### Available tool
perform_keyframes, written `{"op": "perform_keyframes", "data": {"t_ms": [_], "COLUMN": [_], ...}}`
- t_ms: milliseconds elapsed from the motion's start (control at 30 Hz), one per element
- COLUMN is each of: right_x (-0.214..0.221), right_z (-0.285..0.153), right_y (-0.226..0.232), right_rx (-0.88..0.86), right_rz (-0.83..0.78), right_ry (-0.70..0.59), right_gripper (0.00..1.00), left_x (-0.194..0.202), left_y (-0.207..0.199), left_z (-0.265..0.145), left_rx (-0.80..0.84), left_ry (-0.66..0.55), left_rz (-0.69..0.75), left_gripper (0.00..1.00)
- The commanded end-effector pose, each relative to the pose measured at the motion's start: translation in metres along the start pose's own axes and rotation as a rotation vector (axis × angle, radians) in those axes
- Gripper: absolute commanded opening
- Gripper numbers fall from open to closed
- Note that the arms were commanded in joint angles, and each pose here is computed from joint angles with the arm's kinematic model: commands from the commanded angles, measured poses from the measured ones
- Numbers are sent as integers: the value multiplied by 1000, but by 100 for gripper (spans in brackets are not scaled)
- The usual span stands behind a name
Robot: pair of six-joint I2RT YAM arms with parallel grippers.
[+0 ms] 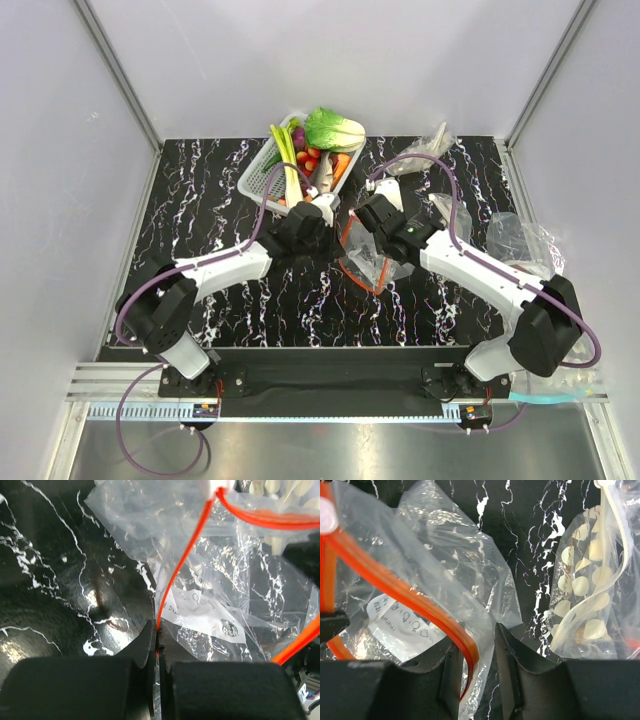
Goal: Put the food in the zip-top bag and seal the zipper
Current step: Open the zipper of the food storage bag.
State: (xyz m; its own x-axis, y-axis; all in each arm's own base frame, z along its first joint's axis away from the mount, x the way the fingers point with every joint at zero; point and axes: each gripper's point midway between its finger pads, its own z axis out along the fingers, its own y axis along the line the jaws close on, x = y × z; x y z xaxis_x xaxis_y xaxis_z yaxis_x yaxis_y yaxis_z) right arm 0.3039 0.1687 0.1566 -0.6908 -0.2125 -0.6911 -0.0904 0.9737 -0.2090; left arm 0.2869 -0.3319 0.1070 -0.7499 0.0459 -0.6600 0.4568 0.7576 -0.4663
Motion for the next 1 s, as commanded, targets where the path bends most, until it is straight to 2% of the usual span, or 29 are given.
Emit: {"op": "perform_keyframes", "data": {"t_ms": [0,300,467,733,967], "right_x": [-28,-41,-45,-41,-39], "right_z": [-21,-37,-45,-41,-42], "right_y": [14,11,6,7,12], "right_rx": [-80,-53,-38,-29,-52], "right_rz": [20,2,6,-18,-10], "right_ry": [-88,-139,-163,-149,-140], "right_gripper": [39,40,31,43,35], "left_x": [-21,-29,-27,-33,-39], "left_y": [-3,-2,6,6,4], "left_z": [0,3,9,12,9], "left_rx": [-13,-30,-51,-52,-56], "left_ry": [-45,-49,-39,-49,-61], "left_rz": [39,47,45,44,50], "left_gripper": [0,0,0,0,0]}}
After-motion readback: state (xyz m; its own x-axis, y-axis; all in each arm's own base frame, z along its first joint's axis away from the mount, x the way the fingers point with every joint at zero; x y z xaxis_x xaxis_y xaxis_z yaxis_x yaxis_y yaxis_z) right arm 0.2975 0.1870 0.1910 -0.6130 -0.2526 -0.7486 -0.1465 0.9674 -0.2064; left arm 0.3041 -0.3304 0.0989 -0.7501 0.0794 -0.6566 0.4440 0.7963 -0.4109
